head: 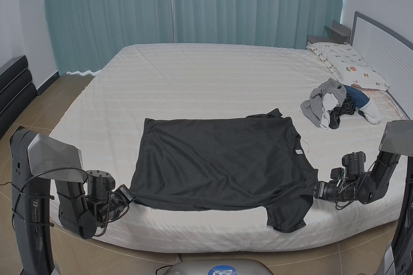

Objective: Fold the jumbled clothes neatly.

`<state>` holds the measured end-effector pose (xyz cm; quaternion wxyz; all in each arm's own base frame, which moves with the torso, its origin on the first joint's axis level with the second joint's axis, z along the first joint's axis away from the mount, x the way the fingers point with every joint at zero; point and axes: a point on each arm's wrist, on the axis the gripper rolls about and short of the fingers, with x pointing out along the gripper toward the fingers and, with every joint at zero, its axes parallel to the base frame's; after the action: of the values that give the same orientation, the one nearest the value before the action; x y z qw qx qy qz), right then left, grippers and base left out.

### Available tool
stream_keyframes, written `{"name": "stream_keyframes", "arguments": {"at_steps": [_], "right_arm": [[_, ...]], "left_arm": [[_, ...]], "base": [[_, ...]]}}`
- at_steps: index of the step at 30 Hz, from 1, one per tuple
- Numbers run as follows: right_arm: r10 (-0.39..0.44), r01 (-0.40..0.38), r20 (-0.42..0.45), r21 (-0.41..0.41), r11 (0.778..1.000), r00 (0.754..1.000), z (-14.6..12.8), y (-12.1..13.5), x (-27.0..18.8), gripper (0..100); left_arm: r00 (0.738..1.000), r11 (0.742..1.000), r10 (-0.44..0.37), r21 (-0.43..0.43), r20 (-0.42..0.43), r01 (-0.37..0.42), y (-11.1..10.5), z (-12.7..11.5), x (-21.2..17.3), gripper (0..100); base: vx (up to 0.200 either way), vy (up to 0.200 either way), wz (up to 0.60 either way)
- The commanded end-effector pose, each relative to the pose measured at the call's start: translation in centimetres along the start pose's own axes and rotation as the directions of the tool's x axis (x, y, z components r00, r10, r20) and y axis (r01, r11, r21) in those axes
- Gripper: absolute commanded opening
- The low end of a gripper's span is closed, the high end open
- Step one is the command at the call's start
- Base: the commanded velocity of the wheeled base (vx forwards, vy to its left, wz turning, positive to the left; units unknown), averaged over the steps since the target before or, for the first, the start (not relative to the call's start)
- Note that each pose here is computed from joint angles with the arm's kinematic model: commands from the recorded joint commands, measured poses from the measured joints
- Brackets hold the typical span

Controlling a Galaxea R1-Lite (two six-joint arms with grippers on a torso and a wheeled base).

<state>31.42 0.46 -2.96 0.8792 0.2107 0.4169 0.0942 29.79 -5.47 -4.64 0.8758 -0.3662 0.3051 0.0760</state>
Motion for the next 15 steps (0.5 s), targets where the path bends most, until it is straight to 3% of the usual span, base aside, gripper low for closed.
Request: {"name": "stream_keyframes", "arguments": {"at_steps": [1, 15], "right_arm": [[-0.004, 0.004, -0.013, 0.004, 1.000, 1.000, -0.2, -0.2, 0.4, 0], [0.041, -0.040, 0.045, -0.019, 0.999, 0.998, -0.3, 1.8, -6.3, 0]], "left_arm": [[1.000, 1.000, 0.000, -0.001, 0.001, 0.000, 0.0, 0.0, 0.0, 0], [1.000, 1.000, 0.000, -0.002, -0.001, 0.000, 0.0, 0.0, 0.0, 0]], "base": [[0.000, 0.000, 0.00], [0.000, 0.000, 0.00]]}}
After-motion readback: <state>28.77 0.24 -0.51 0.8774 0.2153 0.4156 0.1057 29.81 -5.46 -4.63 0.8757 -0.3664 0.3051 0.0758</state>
